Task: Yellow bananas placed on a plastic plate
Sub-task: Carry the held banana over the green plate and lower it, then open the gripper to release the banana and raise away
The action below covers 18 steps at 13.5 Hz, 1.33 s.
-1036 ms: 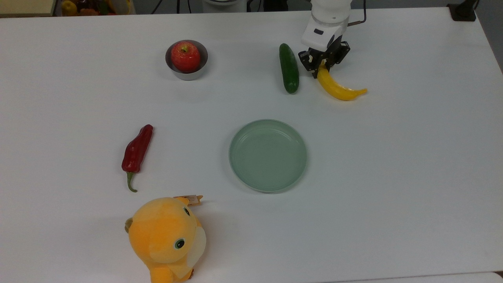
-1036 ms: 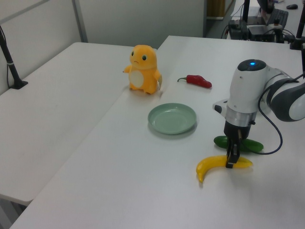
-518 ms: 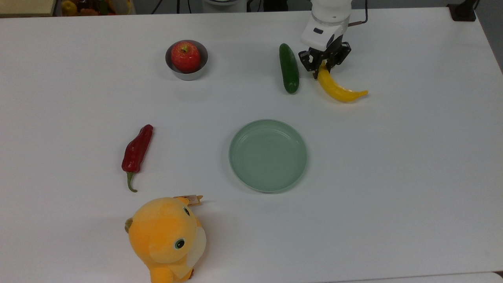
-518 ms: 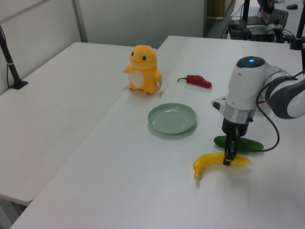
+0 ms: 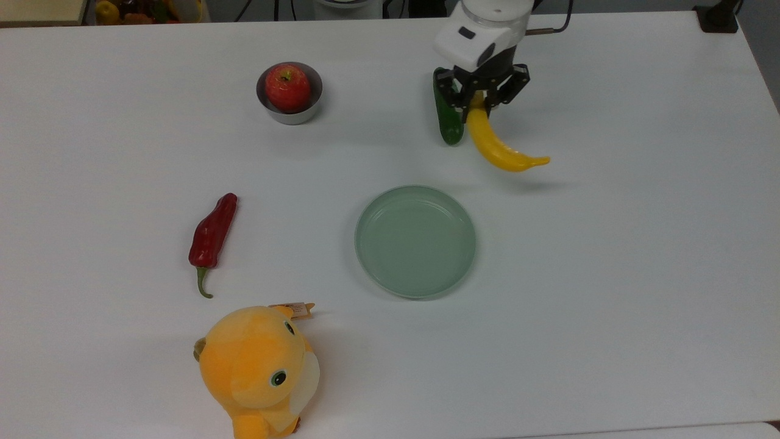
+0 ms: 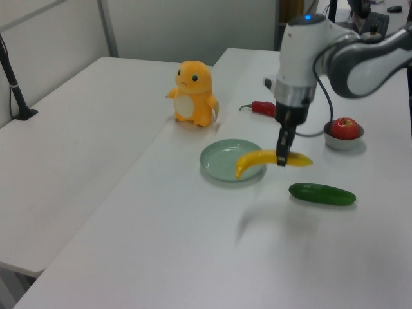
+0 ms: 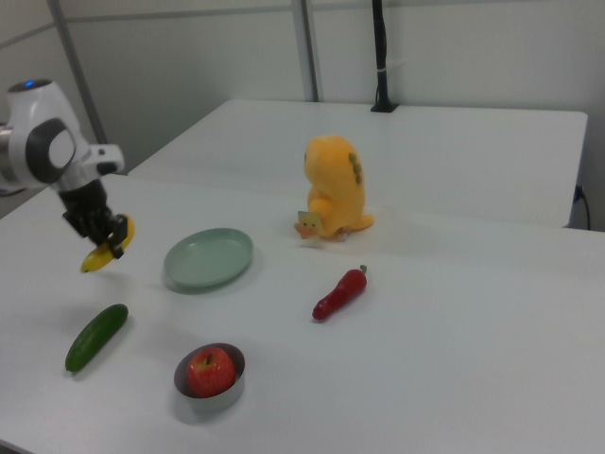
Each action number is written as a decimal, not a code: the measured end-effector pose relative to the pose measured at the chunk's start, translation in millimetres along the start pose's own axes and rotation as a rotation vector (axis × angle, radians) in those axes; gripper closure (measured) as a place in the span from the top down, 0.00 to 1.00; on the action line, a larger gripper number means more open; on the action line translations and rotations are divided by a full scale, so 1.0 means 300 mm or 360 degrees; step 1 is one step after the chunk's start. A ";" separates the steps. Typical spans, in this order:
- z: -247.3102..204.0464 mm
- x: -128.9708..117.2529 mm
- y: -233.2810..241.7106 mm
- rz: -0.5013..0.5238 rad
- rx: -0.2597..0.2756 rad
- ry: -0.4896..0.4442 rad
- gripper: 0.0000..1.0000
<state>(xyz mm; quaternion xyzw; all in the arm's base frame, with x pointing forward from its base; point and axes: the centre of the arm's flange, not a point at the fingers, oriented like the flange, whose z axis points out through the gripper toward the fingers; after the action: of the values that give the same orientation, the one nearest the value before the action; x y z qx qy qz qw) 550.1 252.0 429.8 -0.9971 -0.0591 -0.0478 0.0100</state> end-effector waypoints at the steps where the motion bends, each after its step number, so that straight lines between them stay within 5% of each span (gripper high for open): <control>1: -0.051 0.044 0.067 -0.0003 -0.0011 0.0017 0.32; 4: -0.119 0.161 0.243 -0.0041 -0.0027 0.0088 0.32; 8: 0.043 0.279 0.376 -0.0125 -0.0047 0.0121 0.32; 18: 0.348 0.360 0.379 -0.0138 -0.0008 0.0292 0.32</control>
<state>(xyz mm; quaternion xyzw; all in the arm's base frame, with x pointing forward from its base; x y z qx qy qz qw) 680.1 154.3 334.8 -0.9850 -0.1009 -0.1394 0.0107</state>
